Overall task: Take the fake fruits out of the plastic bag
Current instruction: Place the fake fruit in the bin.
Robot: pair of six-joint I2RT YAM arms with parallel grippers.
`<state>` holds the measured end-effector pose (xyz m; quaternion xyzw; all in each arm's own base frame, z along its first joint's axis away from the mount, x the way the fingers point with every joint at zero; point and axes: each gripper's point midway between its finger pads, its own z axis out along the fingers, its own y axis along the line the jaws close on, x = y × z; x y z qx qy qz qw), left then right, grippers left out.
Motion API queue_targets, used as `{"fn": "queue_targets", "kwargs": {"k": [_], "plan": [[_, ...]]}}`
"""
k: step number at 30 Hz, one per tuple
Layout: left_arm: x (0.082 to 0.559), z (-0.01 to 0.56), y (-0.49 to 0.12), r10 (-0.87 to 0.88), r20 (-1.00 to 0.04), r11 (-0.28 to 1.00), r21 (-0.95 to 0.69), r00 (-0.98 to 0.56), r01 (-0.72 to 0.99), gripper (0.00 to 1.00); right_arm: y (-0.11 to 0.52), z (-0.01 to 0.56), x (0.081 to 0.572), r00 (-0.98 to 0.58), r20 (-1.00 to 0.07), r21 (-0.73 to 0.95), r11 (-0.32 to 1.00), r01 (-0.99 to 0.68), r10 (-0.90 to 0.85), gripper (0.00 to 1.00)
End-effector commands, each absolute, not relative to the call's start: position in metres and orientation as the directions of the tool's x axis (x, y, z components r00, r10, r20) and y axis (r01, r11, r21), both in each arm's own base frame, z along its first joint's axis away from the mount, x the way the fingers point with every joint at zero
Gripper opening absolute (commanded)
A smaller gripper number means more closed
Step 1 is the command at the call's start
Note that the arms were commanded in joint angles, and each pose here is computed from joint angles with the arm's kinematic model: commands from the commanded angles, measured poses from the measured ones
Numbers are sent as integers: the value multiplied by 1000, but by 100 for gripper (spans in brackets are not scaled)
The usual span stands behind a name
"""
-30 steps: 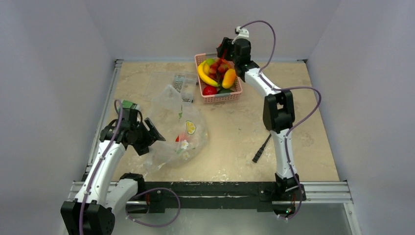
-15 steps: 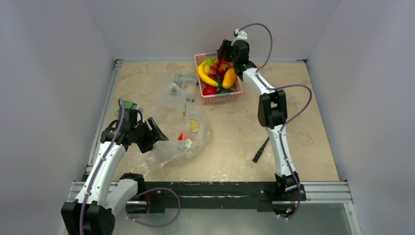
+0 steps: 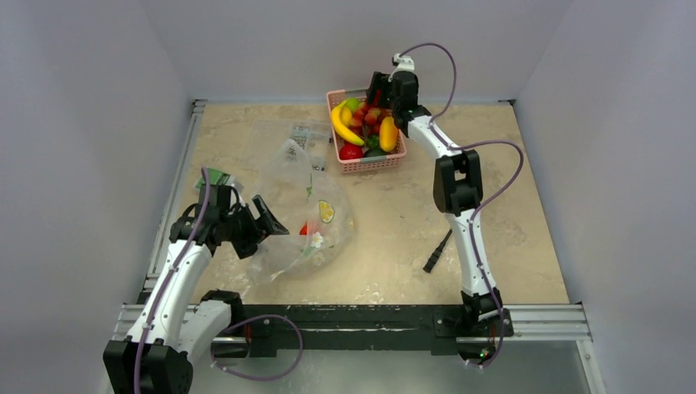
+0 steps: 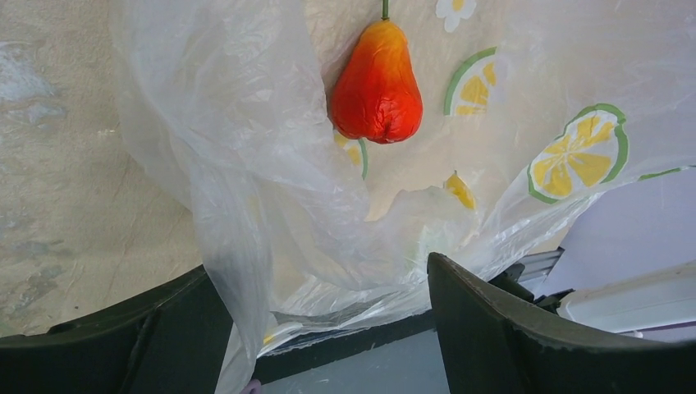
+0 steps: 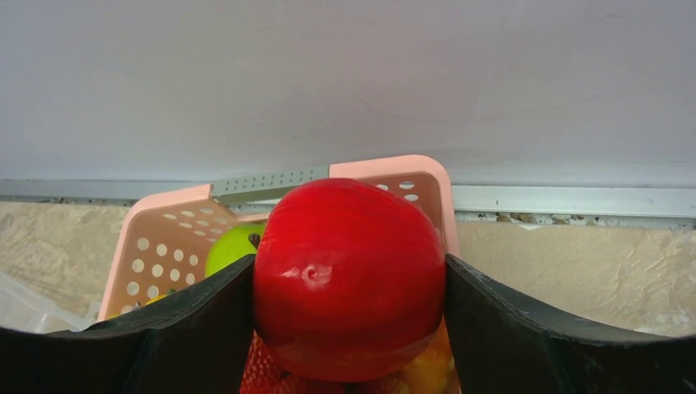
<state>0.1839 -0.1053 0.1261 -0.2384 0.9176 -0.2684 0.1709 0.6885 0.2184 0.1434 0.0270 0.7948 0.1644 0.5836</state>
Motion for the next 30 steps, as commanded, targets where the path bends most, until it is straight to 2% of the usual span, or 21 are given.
{"fn": "queue_targets", "kwargs": {"k": [1,3,6,10,15,19,22,26,30], "plan": [[190,133,-111,-519,-203,726,-617,-830,-303,82,220,191,679,-273,-937,273,944,-187,217,79],[189,132,-113,-518,-192,720,-624,-834,-303,82,218,193,679,-271,-940,262,948,-182,207,88],[187,131,-113,-518,-192,720,-624,-834,-304,83,216,201,678,-260,-946,247,951,-186,195,95],[185,129,-111,-521,-192,724,-616,-832,-311,82,214,215,672,-261,-949,228,957,-181,176,98],[185,124,-110,-530,-191,723,-610,-826,-323,74,199,260,651,-258,-950,210,973,-100,179,99],[188,121,-112,-525,-188,720,-619,-830,-315,64,188,289,614,-248,-946,221,975,-26,208,99],[191,120,-113,-519,-195,718,-627,-832,-302,56,188,299,576,-255,-922,302,953,0,292,97],[193,119,-115,-521,-194,711,-637,-831,-297,45,231,290,522,-300,-910,322,944,-76,286,96],[193,118,-117,-519,-196,705,-648,-832,-287,36,294,282,450,-393,-888,345,909,-233,237,96]]}}
